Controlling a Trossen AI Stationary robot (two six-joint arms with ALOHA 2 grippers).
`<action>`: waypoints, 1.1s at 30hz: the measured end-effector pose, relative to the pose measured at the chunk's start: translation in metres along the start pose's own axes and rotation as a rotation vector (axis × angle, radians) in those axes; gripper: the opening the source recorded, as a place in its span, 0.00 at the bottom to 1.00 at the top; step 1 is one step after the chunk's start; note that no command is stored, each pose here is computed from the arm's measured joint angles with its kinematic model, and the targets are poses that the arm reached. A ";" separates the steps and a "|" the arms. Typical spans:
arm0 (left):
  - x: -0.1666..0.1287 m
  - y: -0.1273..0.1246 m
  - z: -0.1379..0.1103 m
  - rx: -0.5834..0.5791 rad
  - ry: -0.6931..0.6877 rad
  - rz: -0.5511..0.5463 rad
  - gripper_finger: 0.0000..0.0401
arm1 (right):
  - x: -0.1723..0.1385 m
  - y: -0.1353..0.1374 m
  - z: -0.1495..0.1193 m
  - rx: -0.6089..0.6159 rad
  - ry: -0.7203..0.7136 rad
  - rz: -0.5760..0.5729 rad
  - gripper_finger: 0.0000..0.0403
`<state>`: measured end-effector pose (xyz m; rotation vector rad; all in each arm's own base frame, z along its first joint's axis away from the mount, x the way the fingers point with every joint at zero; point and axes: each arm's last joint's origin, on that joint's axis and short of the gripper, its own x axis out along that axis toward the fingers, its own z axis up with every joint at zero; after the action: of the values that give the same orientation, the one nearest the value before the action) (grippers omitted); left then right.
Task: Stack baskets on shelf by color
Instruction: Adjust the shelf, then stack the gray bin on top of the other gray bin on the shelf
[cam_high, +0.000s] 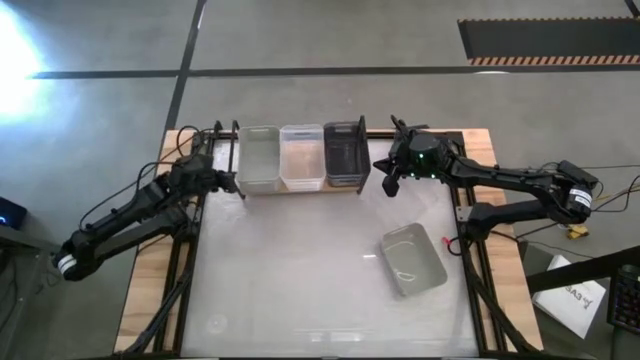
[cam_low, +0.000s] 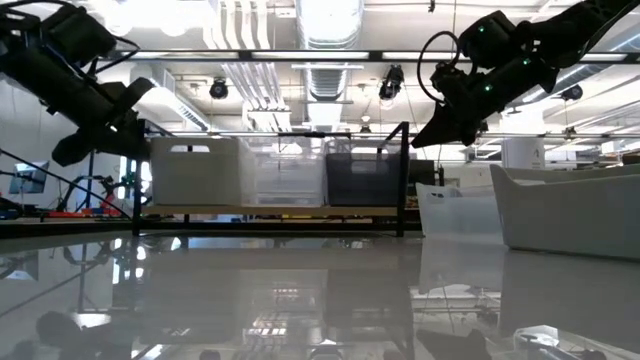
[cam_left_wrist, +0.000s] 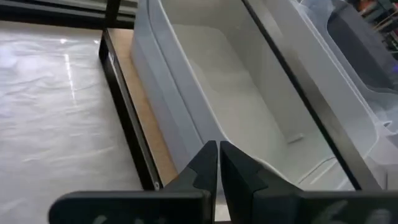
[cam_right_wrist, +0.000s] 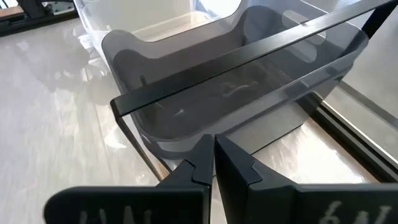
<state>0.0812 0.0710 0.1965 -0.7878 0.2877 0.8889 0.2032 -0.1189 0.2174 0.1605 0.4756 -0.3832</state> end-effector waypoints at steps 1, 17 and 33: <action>-0.001 0.000 0.001 -0.001 -0.003 -0.003 0.01 | 0.000 0.000 0.000 0.001 0.000 0.000 0.02; -0.072 -0.025 0.050 0.236 -0.138 0.203 0.01 | -0.005 -0.004 -0.007 0.061 0.077 -0.170 0.02; -0.063 -0.057 0.044 0.662 -0.271 -0.361 0.00 | -0.087 0.095 0.020 -0.112 0.194 -0.300 0.02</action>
<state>0.0835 0.0446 0.2884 -0.0920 0.1738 0.4974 0.1778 -0.0090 0.2816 0.0169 0.7143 -0.6368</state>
